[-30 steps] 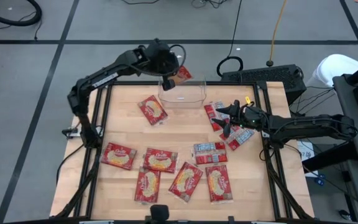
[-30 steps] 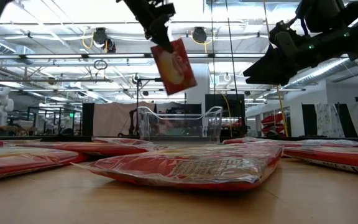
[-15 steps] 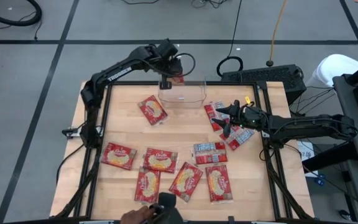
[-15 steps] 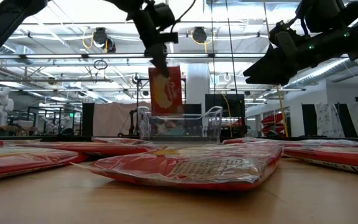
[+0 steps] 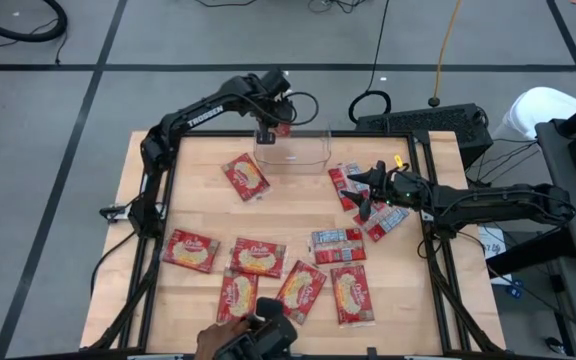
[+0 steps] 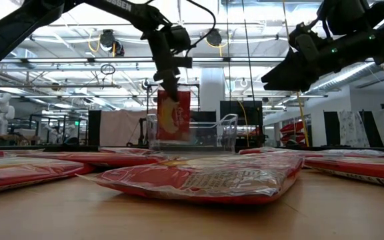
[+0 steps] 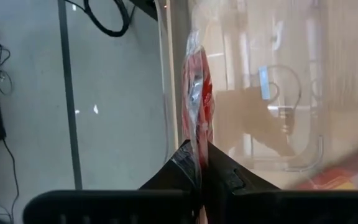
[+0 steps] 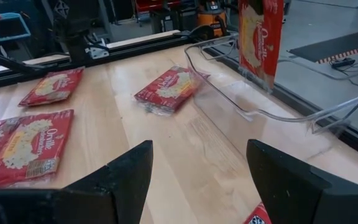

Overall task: Sort popcorn bags into baskets
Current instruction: Put the red popcorn bag into the transparent bin

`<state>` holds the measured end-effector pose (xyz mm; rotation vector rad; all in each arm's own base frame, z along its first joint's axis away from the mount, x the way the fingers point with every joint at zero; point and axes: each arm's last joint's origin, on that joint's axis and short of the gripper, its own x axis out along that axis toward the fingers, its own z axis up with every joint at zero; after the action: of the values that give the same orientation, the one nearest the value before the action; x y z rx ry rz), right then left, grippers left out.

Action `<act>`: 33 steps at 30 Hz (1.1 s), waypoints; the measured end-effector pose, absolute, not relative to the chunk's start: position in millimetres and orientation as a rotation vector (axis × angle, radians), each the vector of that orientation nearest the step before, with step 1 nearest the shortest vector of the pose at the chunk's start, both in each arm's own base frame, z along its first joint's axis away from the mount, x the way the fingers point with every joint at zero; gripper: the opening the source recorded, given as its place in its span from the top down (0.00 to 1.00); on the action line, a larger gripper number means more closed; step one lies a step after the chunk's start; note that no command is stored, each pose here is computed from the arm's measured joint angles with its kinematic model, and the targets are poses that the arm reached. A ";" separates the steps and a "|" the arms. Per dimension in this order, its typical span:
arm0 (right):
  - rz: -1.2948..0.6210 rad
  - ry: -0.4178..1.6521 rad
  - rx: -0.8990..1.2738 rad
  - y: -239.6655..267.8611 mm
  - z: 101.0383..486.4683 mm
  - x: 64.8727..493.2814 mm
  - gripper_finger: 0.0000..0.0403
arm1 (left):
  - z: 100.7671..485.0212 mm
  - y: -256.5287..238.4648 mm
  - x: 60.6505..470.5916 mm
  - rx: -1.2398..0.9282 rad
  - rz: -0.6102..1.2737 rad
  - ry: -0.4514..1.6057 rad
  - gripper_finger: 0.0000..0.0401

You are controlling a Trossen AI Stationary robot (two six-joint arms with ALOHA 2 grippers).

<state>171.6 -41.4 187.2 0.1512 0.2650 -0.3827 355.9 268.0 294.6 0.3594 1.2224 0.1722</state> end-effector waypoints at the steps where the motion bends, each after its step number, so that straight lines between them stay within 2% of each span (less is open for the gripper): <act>1: -0.383 0.267 0.151 -41.4 187.0 171.6 0.37 | 294.0 268.3 356.1 0.358 0.172 1.224 0.94; 16: -0.378 0.269 0.156 -40.6 186.8 171.8 0.37 | 285.6 283.2 351.0 0.347 0.288 1.285 0.78; 23: -0.378 0.269 0.157 -40.5 186.8 171.7 0.37 | 286.8 290.0 355.9 0.399 0.412 1.270 0.70; 33: -0.377 0.271 0.151 -40.5 186.8 171.7 0.37 | 291.0 287.0 357.0 0.424 0.432 1.268 0.64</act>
<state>171.7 -40.5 186.8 0.1511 0.2711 -0.3774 357.0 287.0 291.0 0.4239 1.2683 0.4324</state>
